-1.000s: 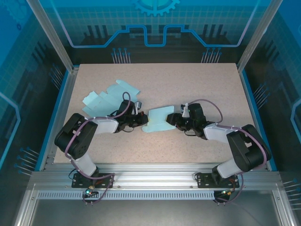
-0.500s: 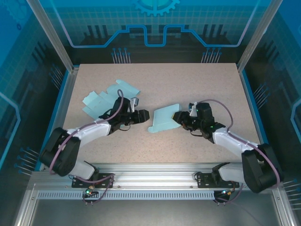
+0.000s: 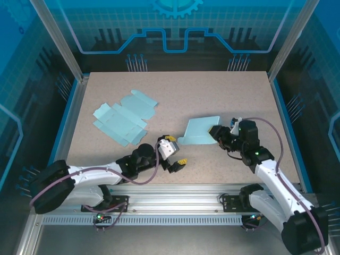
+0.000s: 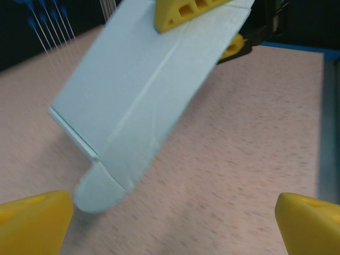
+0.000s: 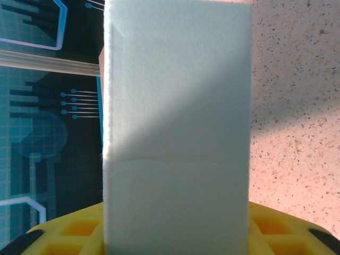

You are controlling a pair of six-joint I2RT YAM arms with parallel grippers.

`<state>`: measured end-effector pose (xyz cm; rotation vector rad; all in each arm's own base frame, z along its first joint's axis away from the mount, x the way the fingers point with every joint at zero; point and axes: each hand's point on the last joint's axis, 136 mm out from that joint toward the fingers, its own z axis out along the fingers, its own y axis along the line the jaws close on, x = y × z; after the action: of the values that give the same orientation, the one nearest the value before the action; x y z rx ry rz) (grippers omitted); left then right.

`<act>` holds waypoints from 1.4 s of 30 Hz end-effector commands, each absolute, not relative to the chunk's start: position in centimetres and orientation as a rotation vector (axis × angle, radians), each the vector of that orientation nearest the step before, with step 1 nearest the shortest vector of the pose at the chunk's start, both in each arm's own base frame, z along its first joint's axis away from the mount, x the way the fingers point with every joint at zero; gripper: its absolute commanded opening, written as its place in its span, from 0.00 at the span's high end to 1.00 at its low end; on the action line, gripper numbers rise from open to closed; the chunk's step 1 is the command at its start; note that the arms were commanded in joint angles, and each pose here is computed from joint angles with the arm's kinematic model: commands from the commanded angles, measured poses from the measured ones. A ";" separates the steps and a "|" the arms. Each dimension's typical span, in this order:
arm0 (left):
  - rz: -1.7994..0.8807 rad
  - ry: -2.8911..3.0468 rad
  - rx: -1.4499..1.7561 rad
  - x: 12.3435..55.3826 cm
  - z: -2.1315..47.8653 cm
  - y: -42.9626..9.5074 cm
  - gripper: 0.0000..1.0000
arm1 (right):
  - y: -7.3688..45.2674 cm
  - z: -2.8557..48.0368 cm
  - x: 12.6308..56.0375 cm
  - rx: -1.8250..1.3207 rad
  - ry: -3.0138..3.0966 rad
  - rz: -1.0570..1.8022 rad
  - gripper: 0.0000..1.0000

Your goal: Fold the paper box

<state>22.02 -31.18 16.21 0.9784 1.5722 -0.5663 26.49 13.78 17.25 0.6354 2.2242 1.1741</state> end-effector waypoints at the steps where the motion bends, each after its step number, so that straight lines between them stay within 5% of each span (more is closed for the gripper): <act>1: -0.310 1.310 1.040 23.8 19.7 -32.5 0.01 | 12.9 17.2 25.3 0.707 2.218 1.167 0.60; 22: 0.192 1.189 1.046 30.2 17.9 -38.0 0.02 | 13.0 17.7 24.5 0.739 2.185 1.210 0.59; 42: 0.251 1.188 1.191 30.1 15.0 -38.1 0.01 | 13.0 18.0 24.9 0.737 2.188 1.204 0.58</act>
<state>29.34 -39.05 16.36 1.1585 1.1553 0.1972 25.63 11.81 17.10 0.7809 2.1625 1.1133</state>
